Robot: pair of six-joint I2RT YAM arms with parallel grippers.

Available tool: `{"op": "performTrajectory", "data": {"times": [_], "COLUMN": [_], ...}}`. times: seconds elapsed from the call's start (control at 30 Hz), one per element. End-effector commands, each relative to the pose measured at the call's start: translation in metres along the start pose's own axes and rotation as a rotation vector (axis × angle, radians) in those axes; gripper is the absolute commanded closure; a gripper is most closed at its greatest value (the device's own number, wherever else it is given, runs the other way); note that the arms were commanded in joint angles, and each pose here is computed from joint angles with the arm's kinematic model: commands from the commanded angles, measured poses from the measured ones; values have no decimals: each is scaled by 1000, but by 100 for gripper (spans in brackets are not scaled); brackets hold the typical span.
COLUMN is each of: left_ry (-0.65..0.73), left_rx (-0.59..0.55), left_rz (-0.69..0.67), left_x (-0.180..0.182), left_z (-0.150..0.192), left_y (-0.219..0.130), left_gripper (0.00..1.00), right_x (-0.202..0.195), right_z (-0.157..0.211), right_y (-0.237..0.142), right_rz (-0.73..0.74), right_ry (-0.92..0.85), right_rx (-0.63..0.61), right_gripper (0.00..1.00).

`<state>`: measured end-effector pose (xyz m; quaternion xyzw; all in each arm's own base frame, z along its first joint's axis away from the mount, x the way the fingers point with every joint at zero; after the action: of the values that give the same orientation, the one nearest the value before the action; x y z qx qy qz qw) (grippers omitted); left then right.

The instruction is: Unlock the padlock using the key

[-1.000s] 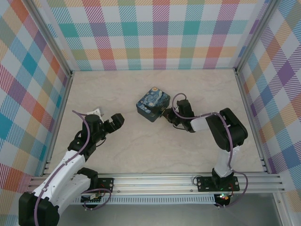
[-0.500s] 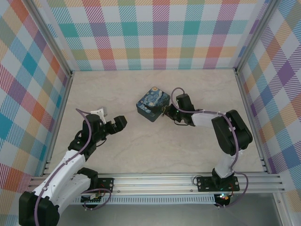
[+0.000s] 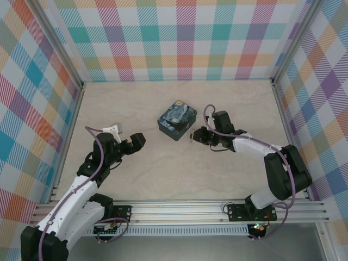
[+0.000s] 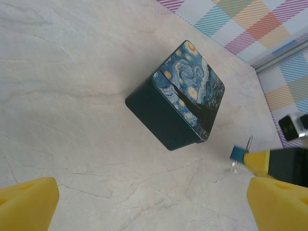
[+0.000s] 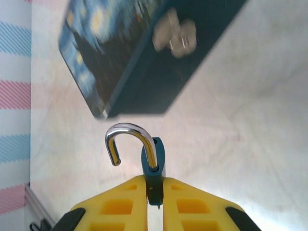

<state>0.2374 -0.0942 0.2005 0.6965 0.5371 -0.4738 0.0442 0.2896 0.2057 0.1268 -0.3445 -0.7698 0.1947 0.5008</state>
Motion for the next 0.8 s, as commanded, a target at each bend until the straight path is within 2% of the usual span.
{"op": "performTrajectory", "data": {"times": [0.0, 0.13, 0.3, 0.53, 0.77], "left_ry": [-2, -13, -22, -34, -33], "left_rx": [-49, -33, -19, -14, -24], "left_rz": [16, 16, 10, 2, -25], "left_x": [-4, -4, -2, 0, -3], "left_z": [-12, -11, -9, -7, -14], "left_y": [2, 7, 9, 9, 6], "left_gripper": [0, 0, 0, 0, 0], "right_x": [-1, -6, -18, -25, -23], "right_z": [43, 72, 90, 93, 83], "right_y": [4, 13, 17, 24, 14], "right_rz": [-70, -96, -71, -53, 6], "right_ry": [81, 128, 156, 153, 94], "right_rx": [150, 238, 291, 310, 276], "right_gripper": [86, 86, 85, 80, 68]}}
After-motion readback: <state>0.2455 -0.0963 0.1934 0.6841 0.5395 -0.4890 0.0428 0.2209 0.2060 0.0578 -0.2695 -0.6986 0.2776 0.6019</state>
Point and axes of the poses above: each hand's point on the last joint's axis, 136 mm out from that joint toward the fingers, its own y axis out along the fingers, its own x axis along the line the jaws close on, z = x × y, the point moved 5 cm from there along -y, back along the fingers, and after that the axes turned 10 degrees about -y, right-handed, at the moved point
